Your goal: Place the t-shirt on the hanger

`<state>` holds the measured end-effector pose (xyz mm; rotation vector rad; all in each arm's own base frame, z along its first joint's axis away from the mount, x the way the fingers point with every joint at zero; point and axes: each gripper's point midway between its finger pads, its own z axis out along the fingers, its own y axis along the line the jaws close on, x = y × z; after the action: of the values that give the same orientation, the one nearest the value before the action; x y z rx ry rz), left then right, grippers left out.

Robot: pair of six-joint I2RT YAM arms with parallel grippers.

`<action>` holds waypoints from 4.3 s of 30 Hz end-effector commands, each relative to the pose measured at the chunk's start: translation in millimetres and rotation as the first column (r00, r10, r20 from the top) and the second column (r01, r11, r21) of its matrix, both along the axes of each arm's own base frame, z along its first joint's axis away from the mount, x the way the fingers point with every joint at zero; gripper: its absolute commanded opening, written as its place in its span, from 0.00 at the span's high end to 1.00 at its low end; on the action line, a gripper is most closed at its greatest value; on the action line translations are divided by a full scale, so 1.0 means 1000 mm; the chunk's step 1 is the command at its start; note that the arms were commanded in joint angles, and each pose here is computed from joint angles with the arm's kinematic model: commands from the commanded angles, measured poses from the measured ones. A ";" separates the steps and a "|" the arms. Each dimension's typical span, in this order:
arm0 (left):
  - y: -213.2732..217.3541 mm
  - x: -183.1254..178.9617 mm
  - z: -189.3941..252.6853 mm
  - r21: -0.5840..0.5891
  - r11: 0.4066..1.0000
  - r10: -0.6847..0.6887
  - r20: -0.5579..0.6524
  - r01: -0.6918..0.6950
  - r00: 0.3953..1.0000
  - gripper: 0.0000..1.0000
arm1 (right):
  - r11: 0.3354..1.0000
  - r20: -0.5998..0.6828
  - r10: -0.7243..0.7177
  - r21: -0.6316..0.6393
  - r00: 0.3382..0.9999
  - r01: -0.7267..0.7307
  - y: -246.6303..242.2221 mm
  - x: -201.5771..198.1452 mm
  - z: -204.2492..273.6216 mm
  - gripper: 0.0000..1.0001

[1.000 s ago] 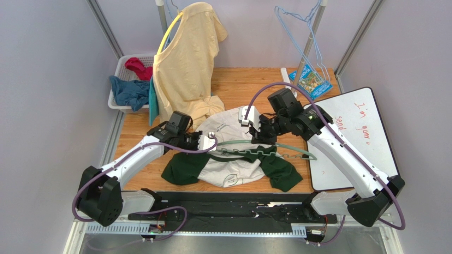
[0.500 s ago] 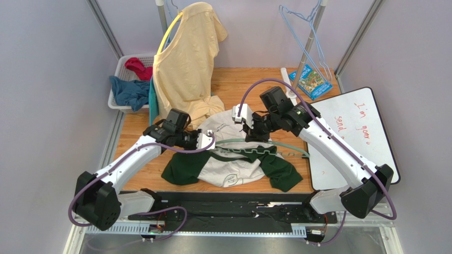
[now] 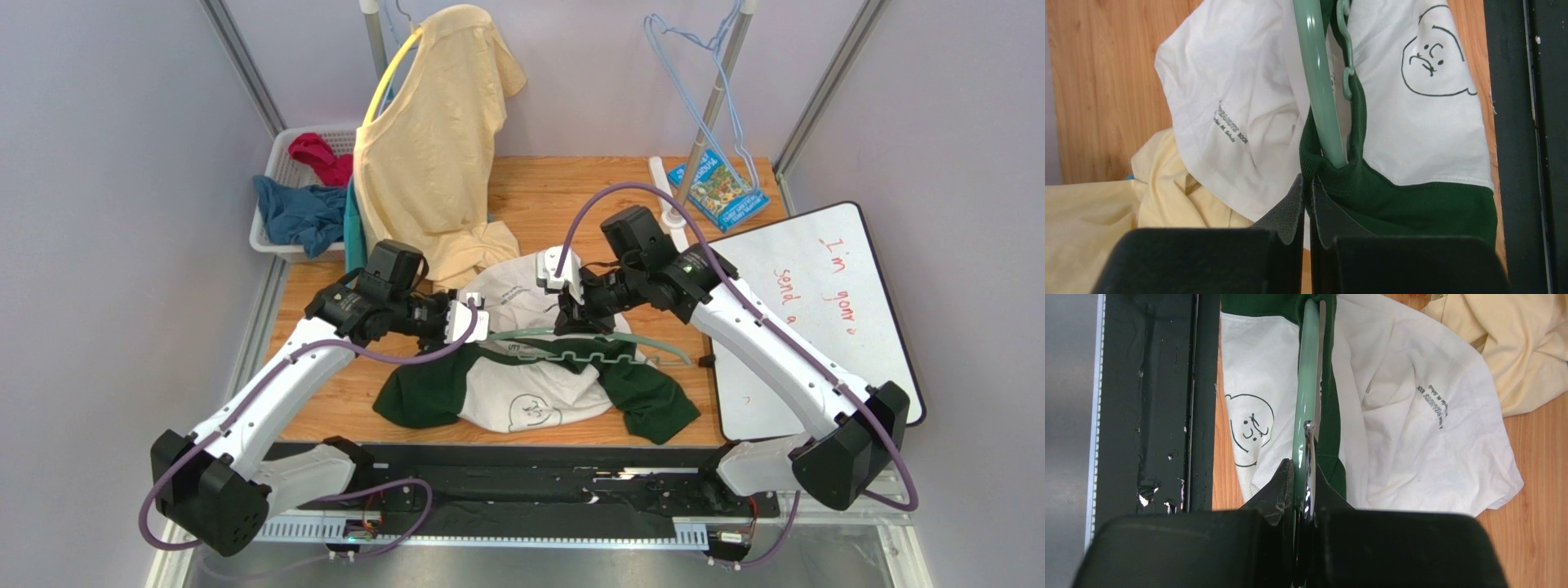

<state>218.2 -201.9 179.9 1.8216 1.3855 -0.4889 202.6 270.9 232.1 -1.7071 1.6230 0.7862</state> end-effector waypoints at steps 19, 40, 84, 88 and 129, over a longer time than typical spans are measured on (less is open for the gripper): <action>-0.026 -0.010 0.076 -0.135 0.988 -0.068 0.052 0.075 0.996 1.00 | 0.948 0.083 0.138 0.279 0.987 -0.156 0.059 0.011 0.051 1.00; -0.025 -0.006 0.085 -0.122 0.990 -0.065 0.076 0.074 0.995 1.00 | 0.969 0.272 -0.021 0.241 0.962 -0.047 0.046 0.032 0.080 1.00; -0.001 -0.021 0.108 -0.180 0.983 0.042 -0.018 -0.044 0.999 0.53 | 0.845 0.000 0.003 0.534 1.000 -0.002 0.089 0.010 0.109 1.00; 0.011 -0.026 0.098 -0.117 0.993 0.020 -0.052 -0.026 0.998 0.42 | 0.842 -0.008 0.017 0.539 1.000 -0.010 0.089 0.007 0.111 1.00; -0.011 0.046 0.085 -0.255 0.639 0.550 -0.508 -0.726 0.663 1.00 | 0.570 -0.220 -0.765 0.206 0.605 0.796 -0.049 0.029 0.010 0.26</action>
<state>248.7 -210.8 235.1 0.9269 1.9534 -0.7105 222.6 218.5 294.9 -0.6344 1.8379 0.6586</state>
